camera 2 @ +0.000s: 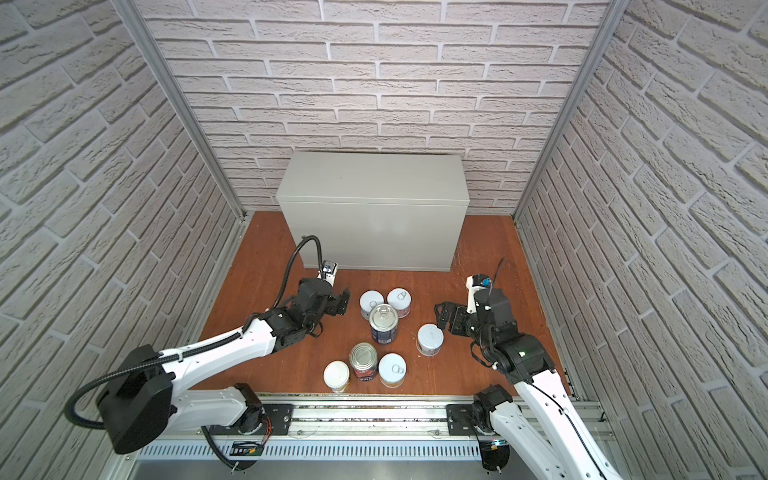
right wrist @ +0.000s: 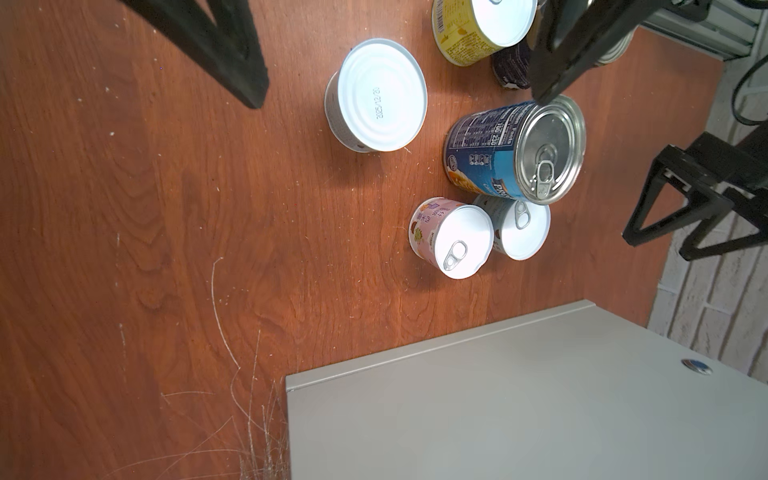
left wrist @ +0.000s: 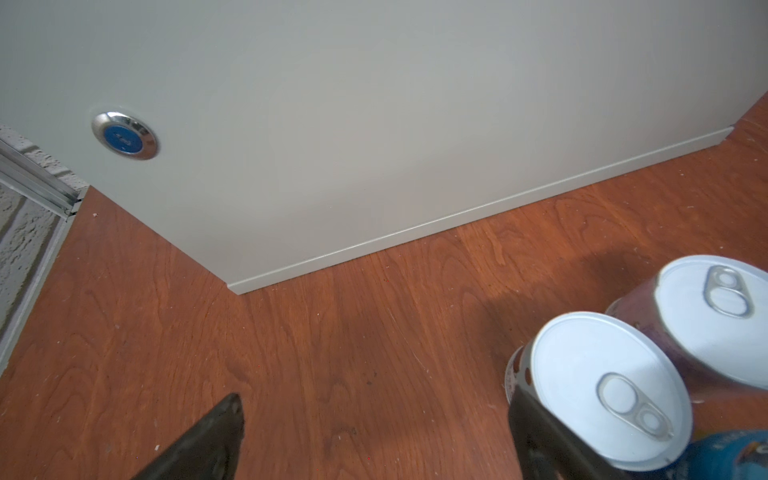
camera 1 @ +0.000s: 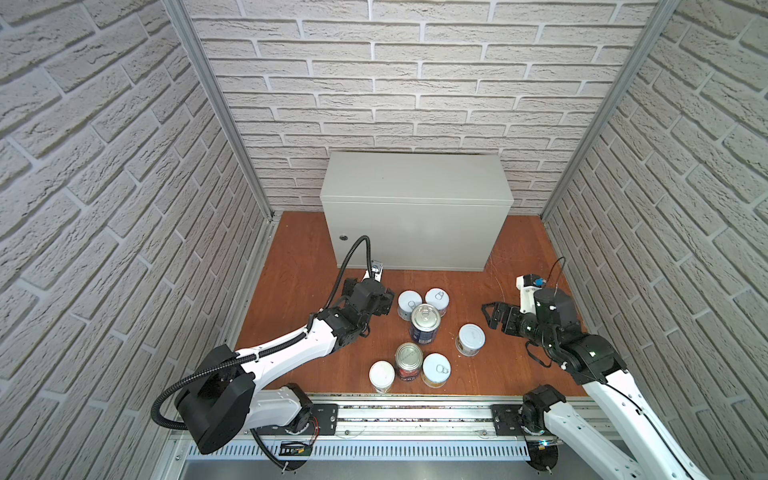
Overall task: Place and organize the canned foods onto the counter
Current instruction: 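Move the left gripper toward the cans while the right gripper reaches over them, then lower the right gripper around the tall blue-labelled can and close it, then lift the blue-labelled can with the right gripper off the table, then carry the blue can toward the left gripper while the left gripper approaches it, then close the left gripper on the blue can beside the right gripper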
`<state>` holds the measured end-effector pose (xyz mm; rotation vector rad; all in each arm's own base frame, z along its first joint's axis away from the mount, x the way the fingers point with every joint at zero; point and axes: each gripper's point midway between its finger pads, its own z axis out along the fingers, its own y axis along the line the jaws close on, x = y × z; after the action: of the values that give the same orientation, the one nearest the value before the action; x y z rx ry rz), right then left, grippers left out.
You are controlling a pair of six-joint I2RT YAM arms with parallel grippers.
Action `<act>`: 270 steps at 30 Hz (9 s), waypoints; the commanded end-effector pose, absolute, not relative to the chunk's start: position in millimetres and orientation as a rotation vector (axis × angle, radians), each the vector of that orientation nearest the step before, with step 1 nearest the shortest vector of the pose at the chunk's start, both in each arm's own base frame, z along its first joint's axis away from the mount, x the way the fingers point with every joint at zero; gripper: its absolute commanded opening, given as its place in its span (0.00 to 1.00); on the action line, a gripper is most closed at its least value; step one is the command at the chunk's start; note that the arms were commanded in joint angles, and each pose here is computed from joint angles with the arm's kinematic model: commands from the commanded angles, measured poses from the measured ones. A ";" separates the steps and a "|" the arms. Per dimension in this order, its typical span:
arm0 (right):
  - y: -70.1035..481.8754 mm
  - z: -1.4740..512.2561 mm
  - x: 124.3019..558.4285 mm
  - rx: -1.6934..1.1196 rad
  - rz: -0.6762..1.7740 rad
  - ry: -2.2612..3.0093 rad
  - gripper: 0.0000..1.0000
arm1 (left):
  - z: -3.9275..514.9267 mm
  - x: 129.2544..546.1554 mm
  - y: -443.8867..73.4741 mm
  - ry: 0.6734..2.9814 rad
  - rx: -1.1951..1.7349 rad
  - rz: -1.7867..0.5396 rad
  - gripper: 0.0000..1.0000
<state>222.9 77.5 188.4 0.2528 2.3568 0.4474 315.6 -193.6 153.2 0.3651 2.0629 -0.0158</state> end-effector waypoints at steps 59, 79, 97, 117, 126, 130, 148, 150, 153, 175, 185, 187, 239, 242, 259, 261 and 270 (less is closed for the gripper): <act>242.9 119.1 263.5 -0.153 0.255 2.575 0.91 | 156.3 310.3 -189.7 2.031 0.282 -0.084 0.98; 233.5 100.2 263.5 -0.133 0.134 2.612 0.92 | 156.4 311.1 -182.4 2.036 0.251 -0.046 0.98; 225.6 90.8 262.1 -0.106 0.065 2.633 0.92 | 154.2 311.1 -182.4 2.044 0.250 -0.043 0.98; 226.1 112.5 266.9 -0.059 0.115 2.577 0.76 | 152.6 311.8 -182.4 2.051 0.246 -0.038 0.98; 220.8 123.3 270.1 -0.038 0.091 2.551 0.75 | 152.2 312.1 -183.0 2.054 0.241 -0.041 0.98; 221.8 128.3 271.0 -0.040 0.102 2.539 0.74 | 153.0 312.1 -183.2 2.055 0.241 -0.042 0.98; 220.4 147.9 279.5 -0.027 0.167 2.486 0.74 | 168.8 310.5 -185.1 1.998 0.198 -0.120 0.98; 220.9 149.4 280.9 -0.024 0.186 2.486 0.74 | 167.7 309.0 -189.2 2.004 0.241 -0.128 0.98; 222.4 150.1 282.7 -0.019 0.217 2.490 0.74 | 166.2 306.4 -196.0 2.007 0.300 -0.149 0.98; 218.5 181.5 288.6 -0.009 0.390 2.451 0.72 | 181.2 278.0 -235.3 1.890 0.539 -0.408 0.98; 211.8 201.0 287.8 -0.004 0.488 2.437 0.71 | 181.5 278.9 -233.9 1.888 0.539 -0.388 0.98; 210.9 205.0 287.1 -0.004 0.508 2.430 0.70 | 181.0 279.2 -234.0 1.889 0.537 -0.388 0.98; 222.6 259.9 282.7 -0.055 0.861 2.359 0.62 | 207.8 201.2 -312.2 1.580 0.978 -0.774 0.98; 223.9 262.0 281.3 -0.065 0.873 2.357 0.62 | 210.7 201.0 -315.9 1.571 0.979 -0.778 0.98; 226.1 268.7 270.8 -0.087 0.937 2.337 0.62 | 210.5 205.0 -339.5 1.590 0.990 -0.831 0.98; 227.4 269.9 269.2 -0.094 0.953 2.332 0.62 | 213.1 206.9 -339.7 1.587 0.976 -0.831 0.98; 233.6 275.6 262.6 -0.121 1.022 2.319 0.62 | 220.6 211.2 -349.5 1.563 0.973 -0.851 0.98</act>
<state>252.8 216.0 212.3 -0.0642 2.5592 0.8353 207.3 -339.1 191.9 1.0073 1.6583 -0.8157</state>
